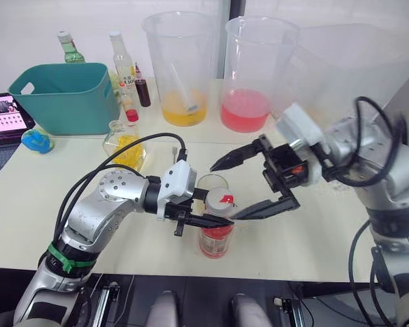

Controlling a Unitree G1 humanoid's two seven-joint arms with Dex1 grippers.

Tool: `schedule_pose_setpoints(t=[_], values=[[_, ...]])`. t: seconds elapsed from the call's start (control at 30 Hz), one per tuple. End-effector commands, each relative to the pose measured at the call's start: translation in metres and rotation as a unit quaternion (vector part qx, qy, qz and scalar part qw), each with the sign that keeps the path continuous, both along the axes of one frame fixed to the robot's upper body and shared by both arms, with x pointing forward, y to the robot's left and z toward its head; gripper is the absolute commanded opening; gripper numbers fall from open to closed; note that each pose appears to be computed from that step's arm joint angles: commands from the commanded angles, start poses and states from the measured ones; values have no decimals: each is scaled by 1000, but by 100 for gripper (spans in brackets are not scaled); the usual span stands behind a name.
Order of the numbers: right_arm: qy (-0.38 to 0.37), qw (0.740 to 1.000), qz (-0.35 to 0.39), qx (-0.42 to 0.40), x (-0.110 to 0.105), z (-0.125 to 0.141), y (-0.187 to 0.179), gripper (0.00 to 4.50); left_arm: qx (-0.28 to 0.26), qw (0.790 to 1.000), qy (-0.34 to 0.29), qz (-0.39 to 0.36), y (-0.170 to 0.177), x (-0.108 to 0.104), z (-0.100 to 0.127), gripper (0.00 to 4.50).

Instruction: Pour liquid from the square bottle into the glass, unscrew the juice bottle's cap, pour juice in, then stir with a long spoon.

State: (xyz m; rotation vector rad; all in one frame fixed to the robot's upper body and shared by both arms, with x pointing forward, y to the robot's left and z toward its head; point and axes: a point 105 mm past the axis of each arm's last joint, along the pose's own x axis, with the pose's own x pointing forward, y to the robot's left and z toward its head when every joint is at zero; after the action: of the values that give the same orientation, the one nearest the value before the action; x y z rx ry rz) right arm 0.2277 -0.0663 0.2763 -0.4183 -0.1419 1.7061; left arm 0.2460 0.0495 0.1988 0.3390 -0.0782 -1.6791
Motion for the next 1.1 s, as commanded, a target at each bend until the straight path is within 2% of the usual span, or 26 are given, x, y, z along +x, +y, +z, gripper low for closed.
schedule_pose_setpoints(t=[0.03, 0.17, 0.27, 0.47, 0.6, 0.77, 0.87, 0.97, 1.1], values=[[-24, 996, -72, 38, -7, 10, 0, 448, 23, 1000, 12, 6, -1, 9, -10, 127], [-6, 989, -142, 53, -13, -3, 2, 448, 22, 1000, 13, -8, -5, 12, -8, 127], [-1, 980, -189, 57, -9, -9, 5, 448, 22, 1000, 12, -18, -6, 12, -8, 127], [21, 970, -236, 50, -5, -24, 3, 448, 21, 999, 7, -25, -9, 16, -8, 127], [31, 970, -239, 38, -4, -30, 1, 337, 20, 1000, 7, -23, -9, 17, -11, 127], [37, 973, -223, 40, -7, -30, 2, 174, 19, 1000, 6, -20, -8, 18, -14, 127], [40, 985, -161, 50, -17, -23, 7, 169, 21, 1000, 4, -8, -3, 19, -19, 127], [29, 992, -115, 31, -14, -22, 10, 169, 23, 1000, 1, -4, -2, 20, -20, 127], [29, 998, -25, -53, -6, -35, 12, 169, 22, 1000, -4, 1, -3, 19, -20, 127]])
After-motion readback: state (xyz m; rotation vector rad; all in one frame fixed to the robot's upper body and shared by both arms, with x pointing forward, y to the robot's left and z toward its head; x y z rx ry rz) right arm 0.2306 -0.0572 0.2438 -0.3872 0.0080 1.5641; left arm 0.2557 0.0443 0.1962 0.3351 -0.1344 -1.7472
